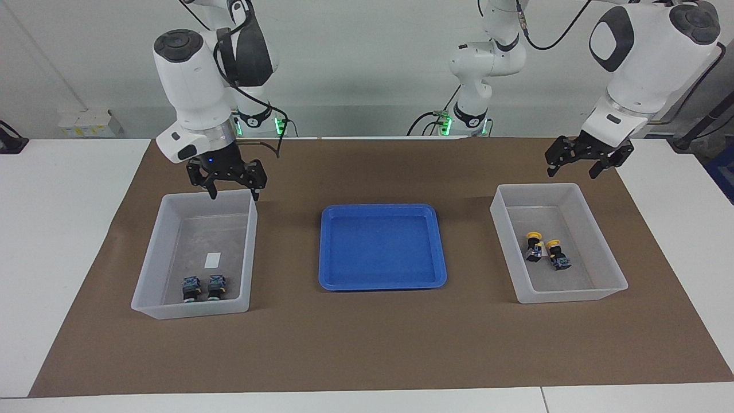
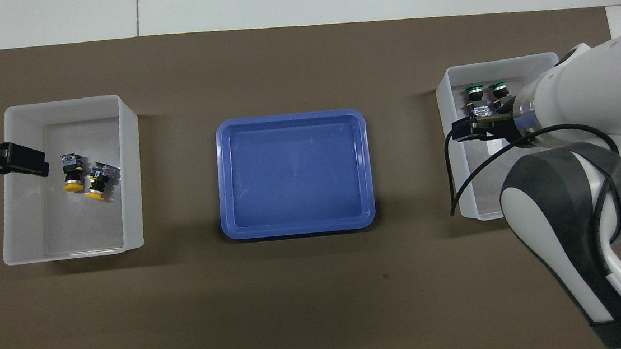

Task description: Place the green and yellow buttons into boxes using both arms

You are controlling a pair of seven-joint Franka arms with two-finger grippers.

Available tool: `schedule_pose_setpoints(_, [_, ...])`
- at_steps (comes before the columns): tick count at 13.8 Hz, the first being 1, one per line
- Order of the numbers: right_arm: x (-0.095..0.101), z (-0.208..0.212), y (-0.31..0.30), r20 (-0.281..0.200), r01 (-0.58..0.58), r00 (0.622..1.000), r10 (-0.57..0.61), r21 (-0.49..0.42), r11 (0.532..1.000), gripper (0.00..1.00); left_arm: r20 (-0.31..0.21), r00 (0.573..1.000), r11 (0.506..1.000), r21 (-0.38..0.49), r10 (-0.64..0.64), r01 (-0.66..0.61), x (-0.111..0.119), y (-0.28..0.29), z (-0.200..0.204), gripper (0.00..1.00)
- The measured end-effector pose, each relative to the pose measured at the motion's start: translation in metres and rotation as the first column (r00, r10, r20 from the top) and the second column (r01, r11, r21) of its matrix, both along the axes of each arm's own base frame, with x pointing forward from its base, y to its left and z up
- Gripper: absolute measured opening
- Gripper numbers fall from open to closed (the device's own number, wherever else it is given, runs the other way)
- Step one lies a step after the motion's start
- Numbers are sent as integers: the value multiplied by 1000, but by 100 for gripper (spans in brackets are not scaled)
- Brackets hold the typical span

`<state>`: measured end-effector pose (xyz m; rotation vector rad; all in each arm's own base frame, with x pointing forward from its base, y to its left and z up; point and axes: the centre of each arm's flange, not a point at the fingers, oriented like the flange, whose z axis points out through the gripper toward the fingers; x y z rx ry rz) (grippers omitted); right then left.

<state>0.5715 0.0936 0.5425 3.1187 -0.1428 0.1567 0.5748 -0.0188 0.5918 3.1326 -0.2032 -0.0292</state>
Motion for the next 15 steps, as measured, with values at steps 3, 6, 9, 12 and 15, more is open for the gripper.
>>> schedule_pose_setpoints(3, [1, 11, -1, 5, 2, 1000, -2, 1, 1000, 100, 0, 1000, 1000, 0, 0, 0, 0, 0, 0, 100])
schedule_pose_setpoints(6, [2, 12, 1, 5, -1, 1000, 1, 1, 1000, 100, 0, 1000, 1000, 0, 0, 0, 0, 0, 0, 100])
schedule_pose_setpoints(9, [2, 20, 1, 14, 0, 1000, 0, 3, 1000, 100, 0, 1000, 1000, 0, 0, 0, 0, 0, 0, 100])
schedule_pose_setpoints(12, [3, 29, -1, 25, 3, 1000, -3, 5, 1000, 100, 0, 1000, 1000, 0, 0, 0, 0, 0, 0, 100])
schedule_pose_setpoints(15, [2, 32, -3, 5, 8, 1000, -8, 1, 1000, 100, 0, 1000, 1000, 0, 0, 0, 0, 0, 0, 100])
